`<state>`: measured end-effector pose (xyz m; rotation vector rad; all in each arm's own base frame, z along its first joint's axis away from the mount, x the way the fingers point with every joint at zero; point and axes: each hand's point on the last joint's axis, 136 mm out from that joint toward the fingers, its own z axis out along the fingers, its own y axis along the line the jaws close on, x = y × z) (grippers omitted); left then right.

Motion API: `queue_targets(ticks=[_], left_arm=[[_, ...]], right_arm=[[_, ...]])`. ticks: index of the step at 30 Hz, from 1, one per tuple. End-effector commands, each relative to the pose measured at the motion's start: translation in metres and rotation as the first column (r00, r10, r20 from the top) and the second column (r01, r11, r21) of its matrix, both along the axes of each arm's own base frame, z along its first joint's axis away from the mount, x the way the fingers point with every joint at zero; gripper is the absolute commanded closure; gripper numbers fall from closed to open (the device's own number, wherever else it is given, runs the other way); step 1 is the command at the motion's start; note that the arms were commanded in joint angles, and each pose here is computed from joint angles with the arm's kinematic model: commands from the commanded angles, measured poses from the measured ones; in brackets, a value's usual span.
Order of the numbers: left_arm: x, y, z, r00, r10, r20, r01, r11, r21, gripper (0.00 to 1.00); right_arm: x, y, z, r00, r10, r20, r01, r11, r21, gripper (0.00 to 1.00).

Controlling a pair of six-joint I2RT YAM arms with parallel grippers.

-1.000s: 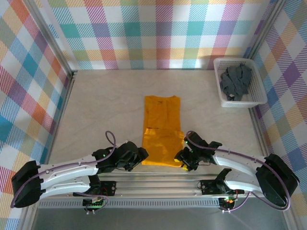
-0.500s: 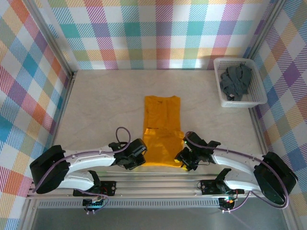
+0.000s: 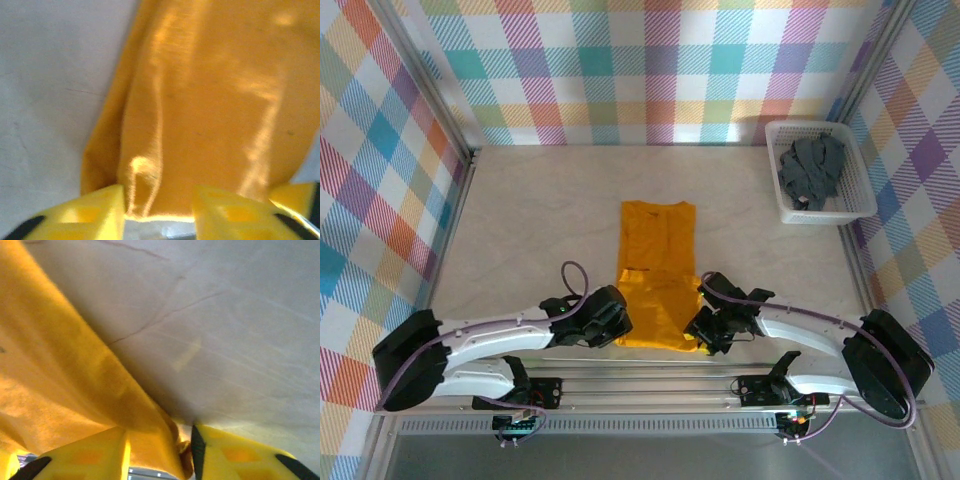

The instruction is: Fold and stack the t-shirts

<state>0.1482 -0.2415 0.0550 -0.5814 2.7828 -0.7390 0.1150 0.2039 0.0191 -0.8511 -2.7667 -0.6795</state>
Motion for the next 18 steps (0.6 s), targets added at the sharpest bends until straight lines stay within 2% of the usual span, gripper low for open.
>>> queue_targets(ticks=[1, 4, 11, 13, 18], left_arm=[[-0.001, 0.010, 0.009, 1.000, 0.010, 0.004, -0.010, 0.999, 0.051, 0.48], [-0.009, 0.022, -0.005, 0.999, -0.013, -0.049, 0.020, 0.988, 0.154, 0.48], [-0.007, 0.006, -0.028, 0.995, -0.056, -0.083, 0.070, 0.982, 0.178, 0.48], [-0.006, 0.003, -0.033, 0.994, -0.063, -0.089, 0.080, 0.976, 0.201, 0.55], [-0.005, -0.003, -0.043, 0.994, -0.060, -0.086, 0.077, 0.975, 0.210, 0.89]], right_arm=[[0.006, 0.003, 0.011, 0.999, 0.002, 0.050, -0.002, 1.000, 0.007, 0.56], [0.001, 0.001, 0.014, 0.999, 0.004, 0.046, -0.004, 1.000, 0.000, 0.55], [-0.005, -0.001, 0.016, 0.999, -0.014, 0.042, 0.013, 1.000, 0.004, 0.52], [-0.004, 0.000, 0.016, 0.999, -0.019, 0.039, 0.019, 1.000, 0.007, 0.51], [-0.003, 0.003, 0.014, 0.999, -0.015, 0.033, 0.016, 1.000, -0.001, 0.50]])
